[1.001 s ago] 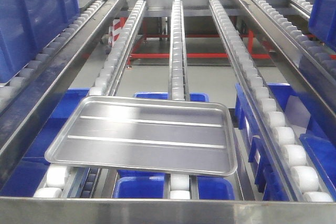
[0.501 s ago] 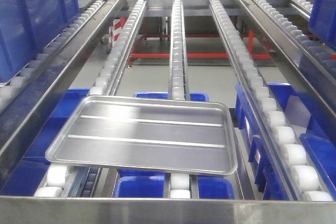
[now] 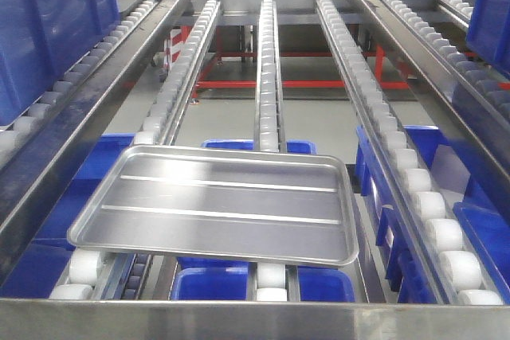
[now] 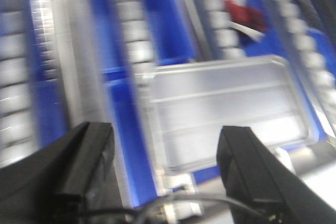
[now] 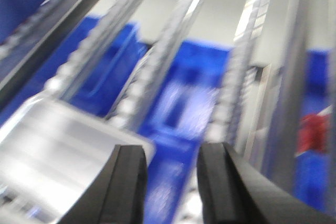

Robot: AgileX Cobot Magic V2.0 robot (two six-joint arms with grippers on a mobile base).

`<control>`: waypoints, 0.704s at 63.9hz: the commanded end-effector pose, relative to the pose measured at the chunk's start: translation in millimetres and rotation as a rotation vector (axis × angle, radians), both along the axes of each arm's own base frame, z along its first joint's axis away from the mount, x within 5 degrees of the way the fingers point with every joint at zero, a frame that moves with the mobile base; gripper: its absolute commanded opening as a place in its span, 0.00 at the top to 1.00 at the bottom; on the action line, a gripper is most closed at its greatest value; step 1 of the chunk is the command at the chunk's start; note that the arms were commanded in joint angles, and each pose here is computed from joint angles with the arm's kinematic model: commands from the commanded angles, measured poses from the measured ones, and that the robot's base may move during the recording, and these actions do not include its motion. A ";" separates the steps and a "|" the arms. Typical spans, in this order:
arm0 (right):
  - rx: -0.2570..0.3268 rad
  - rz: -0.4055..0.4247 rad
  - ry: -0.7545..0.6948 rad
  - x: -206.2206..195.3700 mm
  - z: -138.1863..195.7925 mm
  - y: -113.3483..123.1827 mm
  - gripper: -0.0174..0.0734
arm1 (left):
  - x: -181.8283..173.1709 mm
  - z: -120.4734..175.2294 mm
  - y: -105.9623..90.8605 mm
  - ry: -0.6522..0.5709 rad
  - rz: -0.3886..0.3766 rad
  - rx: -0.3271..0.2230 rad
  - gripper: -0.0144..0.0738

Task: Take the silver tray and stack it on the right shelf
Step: 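Lower both grippers toward opposite short edges of the silver tray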

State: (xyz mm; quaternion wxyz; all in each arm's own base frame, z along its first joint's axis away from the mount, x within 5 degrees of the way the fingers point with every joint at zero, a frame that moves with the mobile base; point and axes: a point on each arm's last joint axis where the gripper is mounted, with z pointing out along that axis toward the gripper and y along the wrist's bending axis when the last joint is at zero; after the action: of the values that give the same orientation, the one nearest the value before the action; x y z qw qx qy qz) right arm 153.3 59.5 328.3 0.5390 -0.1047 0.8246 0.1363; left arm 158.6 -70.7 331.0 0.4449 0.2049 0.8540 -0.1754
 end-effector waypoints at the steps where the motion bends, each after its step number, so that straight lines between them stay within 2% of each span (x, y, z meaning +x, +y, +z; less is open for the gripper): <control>1: 0.052 0.059 0.028 8.6 26.7 16.1 0.40 | 5.7 18.2 -20.8 -0.082 -0.070 -0.055 0.43; 5: 0.072 0.091 0.136 15.8 30.0 28.2 0.40 | 7.4 14.1 -34.7 -0.050 -0.140 -0.034 0.43; 8: 0.081 0.103 0.210 22.3 30.4 35.9 0.40 | 11.0 11.3 -40.8 -0.017 -0.162 -0.025 0.43; 13: 0.084 0.093 0.327 36.8 27.5 46.8 0.40 | 22.9 5.3 -47.5 0.084 -0.123 -0.058 0.43; 19: 0.098 0.048 0.442 56.2 16.3 57.0 0.41 | 39.8 2.2 -53.8 0.147 -0.086 -0.042 0.43; 28: 0.110 -0.025 0.564 81.6 -12.3 68.7 0.41 | 66.1 -2.5 -60.9 0.276 -0.023 0.072 0.45; 34: 0.098 -0.062 0.647 95.7 -35.5 75.7 0.41 | 82.9 -4.7 -65.8 0.382 0.053 0.212 0.45; 41: 0.070 -0.078 0.705 106.1 -55.4 80.8 0.41 | 99.5 -8.0 -77.5 0.434 0.129 0.350 0.45; 45: 0.064 -0.084 0.719 110.2 -62.6 82.7 0.41 | 105.4 -11.5 -90.3 0.445 0.140 0.368 0.45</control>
State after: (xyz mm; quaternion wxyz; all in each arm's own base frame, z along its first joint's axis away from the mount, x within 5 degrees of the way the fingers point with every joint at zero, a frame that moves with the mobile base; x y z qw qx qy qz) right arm 255.3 138.6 252.6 0.1832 -0.0019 0.9714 0.1511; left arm 259.6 -150.4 305.0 0.1903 0.1952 0.9613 -0.0395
